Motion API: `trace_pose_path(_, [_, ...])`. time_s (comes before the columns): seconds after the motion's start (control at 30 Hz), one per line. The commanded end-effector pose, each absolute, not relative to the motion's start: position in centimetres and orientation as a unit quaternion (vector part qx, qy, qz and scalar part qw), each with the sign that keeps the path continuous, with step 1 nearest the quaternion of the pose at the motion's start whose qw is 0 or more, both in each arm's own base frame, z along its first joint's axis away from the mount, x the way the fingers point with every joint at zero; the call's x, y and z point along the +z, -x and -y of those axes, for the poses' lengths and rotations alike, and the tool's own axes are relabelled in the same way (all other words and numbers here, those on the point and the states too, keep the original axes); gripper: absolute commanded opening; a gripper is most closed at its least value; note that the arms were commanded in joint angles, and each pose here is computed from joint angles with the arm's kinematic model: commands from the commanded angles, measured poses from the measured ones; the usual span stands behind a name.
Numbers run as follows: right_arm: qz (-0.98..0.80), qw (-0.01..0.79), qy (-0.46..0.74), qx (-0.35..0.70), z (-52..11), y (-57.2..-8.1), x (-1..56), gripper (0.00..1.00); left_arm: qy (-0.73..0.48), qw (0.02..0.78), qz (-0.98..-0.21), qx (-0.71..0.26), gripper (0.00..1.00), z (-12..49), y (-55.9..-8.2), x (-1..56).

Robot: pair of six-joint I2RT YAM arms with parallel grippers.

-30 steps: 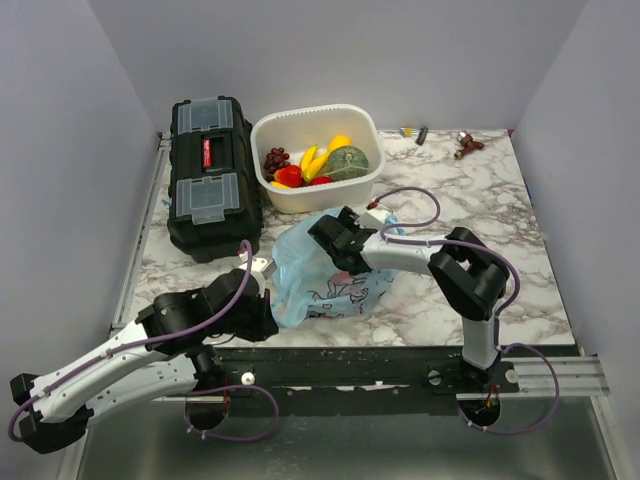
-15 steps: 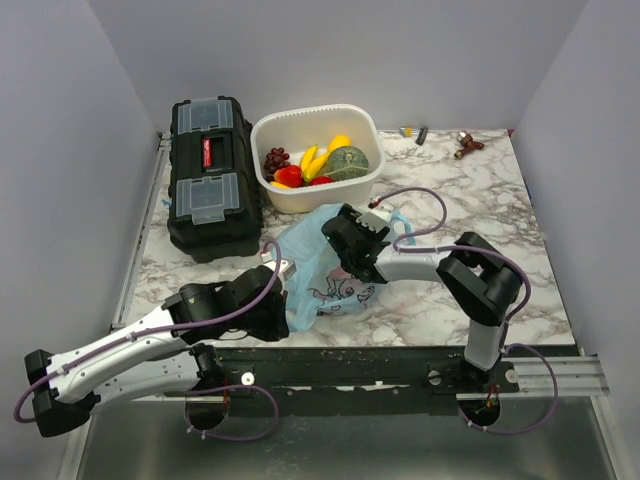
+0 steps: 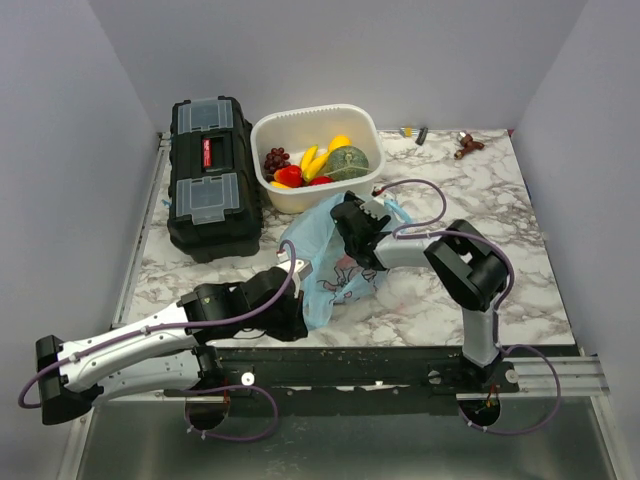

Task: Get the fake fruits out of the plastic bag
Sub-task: Take out the fake fruit from the plastic bag.

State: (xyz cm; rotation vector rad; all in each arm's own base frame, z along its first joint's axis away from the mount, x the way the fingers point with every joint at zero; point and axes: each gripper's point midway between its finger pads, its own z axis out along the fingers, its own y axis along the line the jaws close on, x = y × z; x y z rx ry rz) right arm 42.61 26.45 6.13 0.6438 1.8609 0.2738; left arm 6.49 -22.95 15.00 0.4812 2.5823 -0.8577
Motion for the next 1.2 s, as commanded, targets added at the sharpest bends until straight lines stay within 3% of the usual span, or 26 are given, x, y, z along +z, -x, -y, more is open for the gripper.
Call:
trace_pose_path(0.0, [-0.783,0.549,-0.269,0.114,-27.0,-44.6,5.6,0.92,-0.182,0.164,-0.923,-0.295,0.00,22.8,-5.5,13.8])
trace_pose_path(0.4, [-0.797,0.526,-0.277,0.107,-26.5,-47.9,2.4,0.98,-0.186,0.162,-0.924,-0.293,0.00,22.3,-5.0,13.4])
trace_pose_path(0.53, [-0.805,0.519,-0.264,0.109,-26.5,-47.9,2.0,0.87,-0.187,0.162,-0.925,-0.290,0.00,22.1,-5.0,13.3])
trace_pose_path(0.67, [-0.807,0.521,-0.240,0.142,-27.2,-47.2,2.7,0.69,-0.183,0.168,-0.925,-0.287,0.00,22.0,-5.2,13.2])
trace_pose_path(0.77, [-0.810,0.516,-0.230,0.159,-27.5,-46.6,3.4,0.45,-0.184,0.171,-0.925,-0.285,0.00,22.0,-5.3,13.2])
trace_pose_path(0.83, [-0.809,0.514,-0.225,0.173,-27.7,-46.1,3.9,0.36,-0.184,0.169,-0.926,-0.281,0.00,22.0,-5.3,13.1])
trace_pose_path(1.07, [-0.806,0.511,-0.217,0.207,-27.7,-44.6,5.7,0.29,-0.181,0.167,-0.929,-0.276,0.00,22.1,-5.4,12.7])
trace_pose_path(1.17, [-0.806,0.511,-0.218,0.206,-27.3,-44.1,6.2,0.21,-0.176,0.172,-0.929,-0.275,0.00,22.1,-5.6,12.9])
